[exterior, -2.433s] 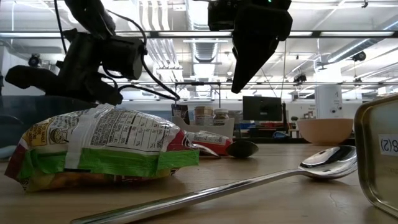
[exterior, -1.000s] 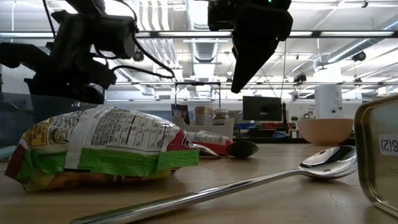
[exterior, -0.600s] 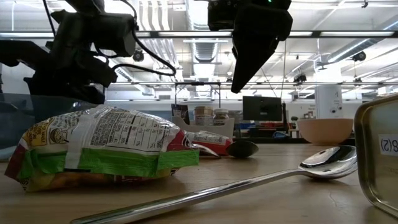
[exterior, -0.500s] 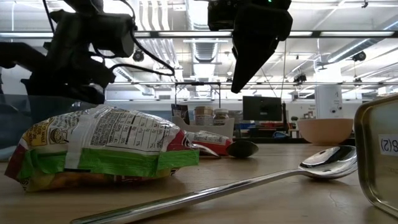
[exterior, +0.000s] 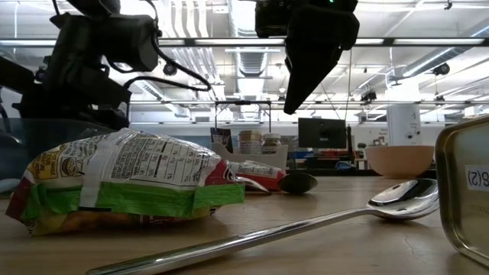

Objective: Pick & Place Food Item
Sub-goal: Put the right blue spoon into the black bin

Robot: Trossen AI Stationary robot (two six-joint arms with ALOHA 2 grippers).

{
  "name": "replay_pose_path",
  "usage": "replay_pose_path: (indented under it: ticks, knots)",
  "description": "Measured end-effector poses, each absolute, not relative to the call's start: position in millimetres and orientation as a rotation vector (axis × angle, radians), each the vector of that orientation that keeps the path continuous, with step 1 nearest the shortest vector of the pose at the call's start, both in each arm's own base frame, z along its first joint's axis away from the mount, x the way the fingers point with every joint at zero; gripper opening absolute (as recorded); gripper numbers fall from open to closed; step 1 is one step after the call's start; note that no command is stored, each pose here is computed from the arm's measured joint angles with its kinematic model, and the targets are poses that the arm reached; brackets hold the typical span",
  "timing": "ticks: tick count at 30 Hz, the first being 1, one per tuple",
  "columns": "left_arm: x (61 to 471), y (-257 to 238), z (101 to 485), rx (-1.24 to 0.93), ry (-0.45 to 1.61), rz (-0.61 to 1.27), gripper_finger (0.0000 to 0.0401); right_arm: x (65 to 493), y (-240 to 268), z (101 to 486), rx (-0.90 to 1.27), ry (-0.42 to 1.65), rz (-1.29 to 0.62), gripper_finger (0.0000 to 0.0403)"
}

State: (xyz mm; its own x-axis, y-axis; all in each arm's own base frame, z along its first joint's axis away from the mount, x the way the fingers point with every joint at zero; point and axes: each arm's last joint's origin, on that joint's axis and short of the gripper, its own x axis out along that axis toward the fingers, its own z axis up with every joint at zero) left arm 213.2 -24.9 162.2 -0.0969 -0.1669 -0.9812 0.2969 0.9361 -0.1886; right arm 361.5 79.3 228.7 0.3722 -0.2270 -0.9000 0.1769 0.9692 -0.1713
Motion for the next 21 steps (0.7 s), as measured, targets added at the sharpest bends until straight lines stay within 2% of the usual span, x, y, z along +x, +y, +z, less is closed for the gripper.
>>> replay_pose_path:
  ticks: [11,21]
  knots:
    - [222,-28,159,0.1,1.507,-0.426,0.0054,362,79,229,-0.049,1.157,-0.257,0.0208]
    - [217,-27,150,0.151,1.494,-0.445,0.0054,362,79,229,-0.047,1.156,-0.256,0.0208]
